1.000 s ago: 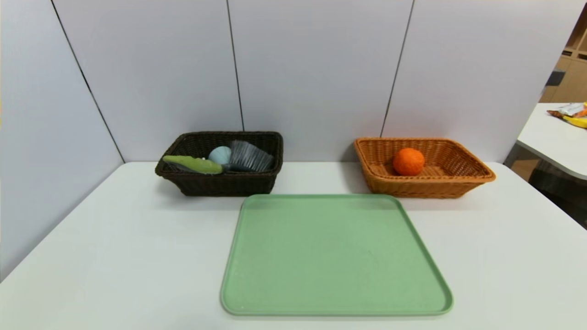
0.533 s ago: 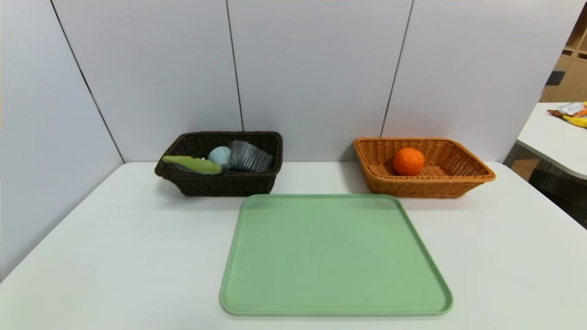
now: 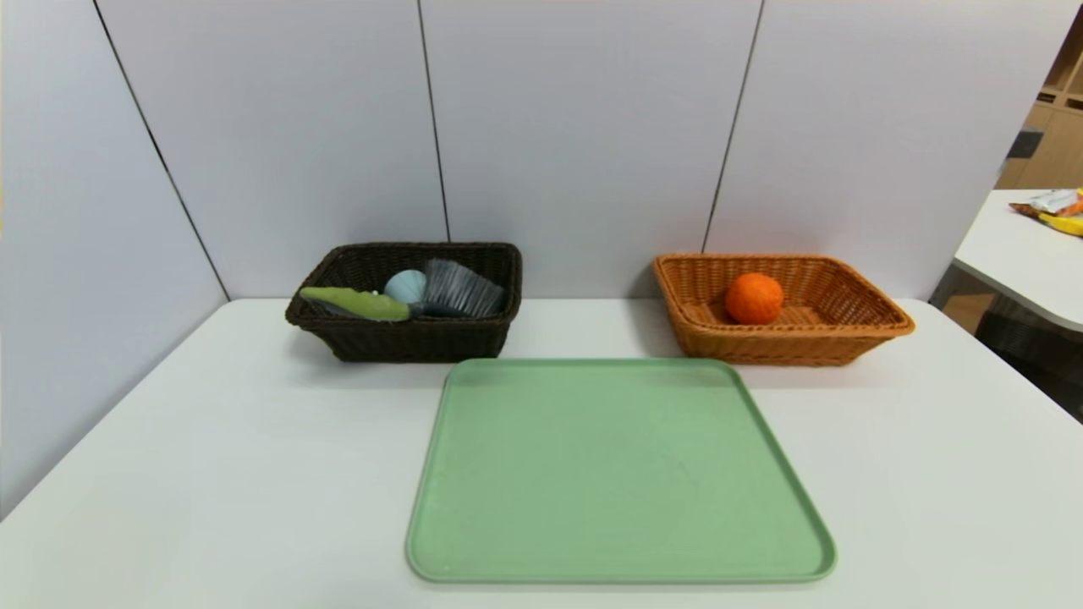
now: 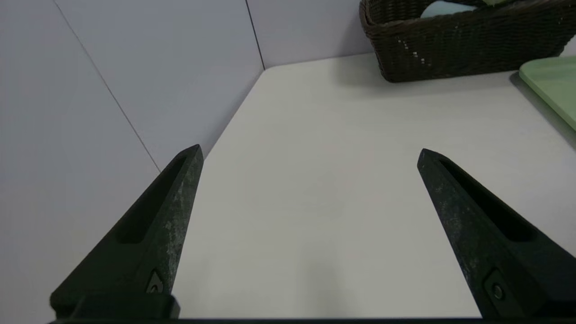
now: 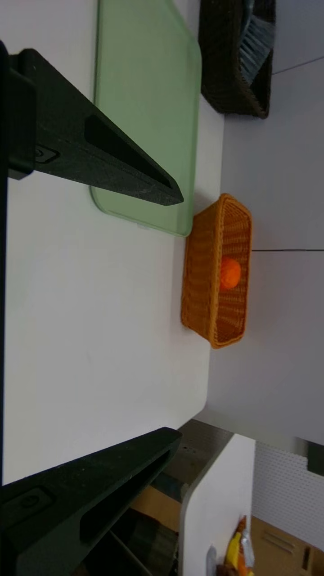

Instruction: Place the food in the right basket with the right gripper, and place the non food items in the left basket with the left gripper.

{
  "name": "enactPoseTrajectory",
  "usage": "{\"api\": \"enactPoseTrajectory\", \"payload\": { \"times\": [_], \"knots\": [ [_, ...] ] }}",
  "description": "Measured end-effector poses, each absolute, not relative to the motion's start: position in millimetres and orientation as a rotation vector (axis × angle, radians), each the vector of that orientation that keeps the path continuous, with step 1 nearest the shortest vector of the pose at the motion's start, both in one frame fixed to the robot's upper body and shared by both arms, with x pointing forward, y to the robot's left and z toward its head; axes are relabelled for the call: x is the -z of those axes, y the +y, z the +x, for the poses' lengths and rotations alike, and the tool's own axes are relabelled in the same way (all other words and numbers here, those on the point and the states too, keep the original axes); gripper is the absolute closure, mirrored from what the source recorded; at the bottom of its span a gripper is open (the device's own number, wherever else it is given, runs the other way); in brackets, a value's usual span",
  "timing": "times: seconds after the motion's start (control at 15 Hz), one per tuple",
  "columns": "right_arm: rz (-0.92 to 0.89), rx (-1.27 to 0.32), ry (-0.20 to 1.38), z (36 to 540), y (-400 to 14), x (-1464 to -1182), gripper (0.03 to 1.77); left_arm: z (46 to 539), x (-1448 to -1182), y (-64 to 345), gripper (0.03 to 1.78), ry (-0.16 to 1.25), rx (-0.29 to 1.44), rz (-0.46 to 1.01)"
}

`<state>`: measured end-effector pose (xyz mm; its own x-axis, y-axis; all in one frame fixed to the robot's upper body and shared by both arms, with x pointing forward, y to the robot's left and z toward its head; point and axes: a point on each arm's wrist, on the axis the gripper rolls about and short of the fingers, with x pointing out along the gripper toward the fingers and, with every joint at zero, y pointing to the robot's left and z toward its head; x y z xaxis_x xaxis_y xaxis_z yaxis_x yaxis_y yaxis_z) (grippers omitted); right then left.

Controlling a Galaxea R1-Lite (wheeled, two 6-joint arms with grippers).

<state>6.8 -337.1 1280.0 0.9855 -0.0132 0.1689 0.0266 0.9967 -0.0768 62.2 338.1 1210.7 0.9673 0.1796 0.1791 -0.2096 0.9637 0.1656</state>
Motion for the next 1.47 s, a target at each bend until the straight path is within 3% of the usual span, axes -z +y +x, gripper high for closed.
{"api": "enactPoseTrajectory", "payload": {
  "times": [0.13, 0.47, 0.6, 0.87, 1.47],
  "knots": [
    [-0.100, 0.029, -0.240, 20.1, -337.1, -1272.7, 0.10, 63.0, -1214.9, 337.3, 0.12, -0.284, -0.172, 0.165],
    [-0.242, 0.037, -0.371, 58.8, -336.4, -1226.9, 0.10, 67.7, -1198.1, 333.9, 0.12, -0.155, -0.006, 0.131],
    [-0.242, 0.028, -0.313, 63.3, -336.4, -1216.0, 0.10, 68.6, -1190.1, 333.0, 0.12, -0.080, 0.038, 0.125],
    [-0.103, -0.033, -0.009, 69.0, -335.9, -1183.3, 0.10, 68.7, -1189.8, 333.0, 0.12, -0.076, 0.043, 0.096],
    [-0.053, -0.011, -0.003, 69.1, -336.4, -1182.7, 0.10, 68.7, -1190.2, 333.8, 0.12, -0.077, 0.011, 0.005]
  ]
}}
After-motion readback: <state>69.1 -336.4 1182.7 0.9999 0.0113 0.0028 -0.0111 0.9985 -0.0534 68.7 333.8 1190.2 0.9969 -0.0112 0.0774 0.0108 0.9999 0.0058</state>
